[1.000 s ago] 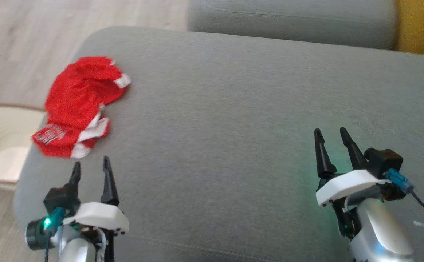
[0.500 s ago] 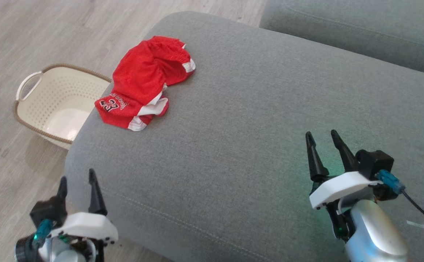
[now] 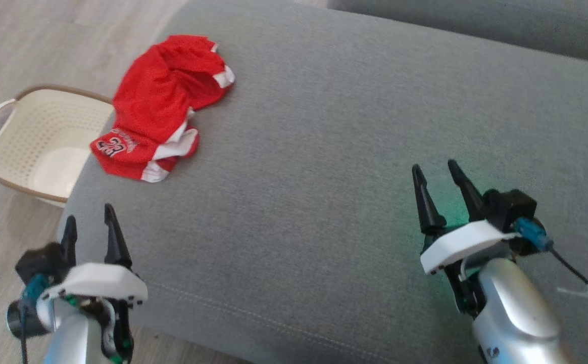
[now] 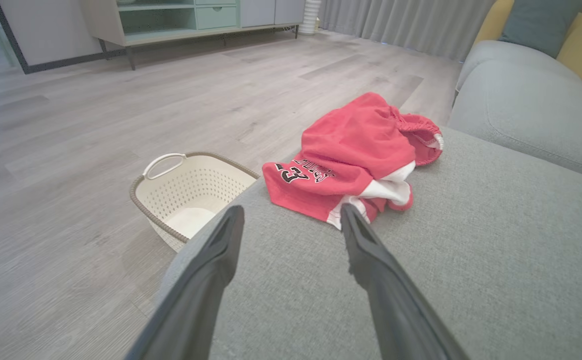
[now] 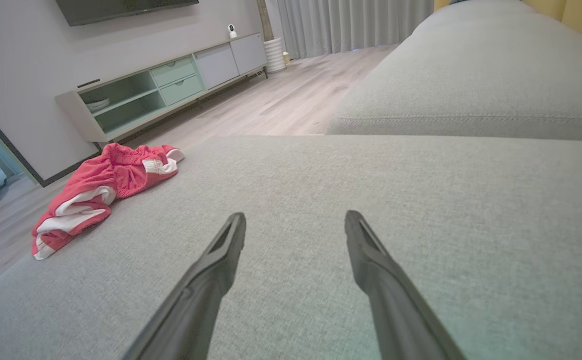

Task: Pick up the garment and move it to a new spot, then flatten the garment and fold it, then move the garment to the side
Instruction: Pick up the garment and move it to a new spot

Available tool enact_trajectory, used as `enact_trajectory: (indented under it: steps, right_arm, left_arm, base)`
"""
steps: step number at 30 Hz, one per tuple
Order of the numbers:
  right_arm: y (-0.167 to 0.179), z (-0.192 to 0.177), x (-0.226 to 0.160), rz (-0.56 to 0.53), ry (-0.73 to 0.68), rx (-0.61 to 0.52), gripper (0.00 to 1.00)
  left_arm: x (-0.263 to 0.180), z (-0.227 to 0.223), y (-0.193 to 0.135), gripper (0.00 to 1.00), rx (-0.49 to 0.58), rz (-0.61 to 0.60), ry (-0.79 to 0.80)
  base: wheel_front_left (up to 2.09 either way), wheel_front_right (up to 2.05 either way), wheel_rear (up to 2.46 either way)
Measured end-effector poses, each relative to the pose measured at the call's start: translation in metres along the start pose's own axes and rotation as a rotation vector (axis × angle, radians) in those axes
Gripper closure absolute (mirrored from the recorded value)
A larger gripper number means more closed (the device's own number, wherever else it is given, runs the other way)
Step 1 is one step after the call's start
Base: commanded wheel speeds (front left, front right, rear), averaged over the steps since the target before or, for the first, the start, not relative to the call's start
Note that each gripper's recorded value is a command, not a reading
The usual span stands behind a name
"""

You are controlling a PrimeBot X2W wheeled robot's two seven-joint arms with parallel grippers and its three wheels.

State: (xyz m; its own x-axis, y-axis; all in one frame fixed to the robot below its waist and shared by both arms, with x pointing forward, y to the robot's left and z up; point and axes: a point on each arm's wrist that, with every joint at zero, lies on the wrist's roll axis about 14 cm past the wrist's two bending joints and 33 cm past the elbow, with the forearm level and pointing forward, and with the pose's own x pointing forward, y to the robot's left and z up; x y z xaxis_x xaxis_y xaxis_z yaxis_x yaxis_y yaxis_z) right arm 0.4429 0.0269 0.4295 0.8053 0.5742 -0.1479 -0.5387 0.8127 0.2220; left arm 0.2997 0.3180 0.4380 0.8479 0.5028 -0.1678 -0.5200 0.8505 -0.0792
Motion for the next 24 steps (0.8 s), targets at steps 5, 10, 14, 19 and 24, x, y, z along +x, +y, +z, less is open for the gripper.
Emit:
enact_trajectory:
  steps: [5, 10, 14, 19, 24]
  right_arm:
    - [-0.017, 0.005, 0.001, -0.033, -0.024, 0.0, 0.0]
    - [-0.032, 0.008, 0.0, -0.062, -0.04, -0.004, 0.0]
    - [-0.051, 0.009, -0.001, -0.104, -0.05, -0.002, 0.0]
    - [-0.072, 0.002, -0.009, -0.156, -0.038, 0.002, 0.0]
    - [-0.089, 0.002, -0.014, -0.197, -0.041, -0.002, 0.0]
  left_arm:
    - [0.03, -0.009, -0.019, 0.0, 0.022, -0.083, 0.046]
    - [0.067, -0.005, -0.045, 0.0, 0.041, -0.176, 0.058]
    - [0.09, -0.012, -0.066, 0.0, 0.073, -0.239, 0.093]
    - [0.101, -0.039, -0.093, 0.0, 0.113, -0.305, 0.171]
    - [0.113, -0.057, -0.095, 0.0, 0.157, -0.285, 0.227]
  base:
    - [0.0, 0.0, 0.0]
    - [0.0, 0.0, 0.0]
    - [0.0, 0.0, 0.0]
    - [0.0, 0.0, 0.0]
    - [0.0, 0.0, 0.0]
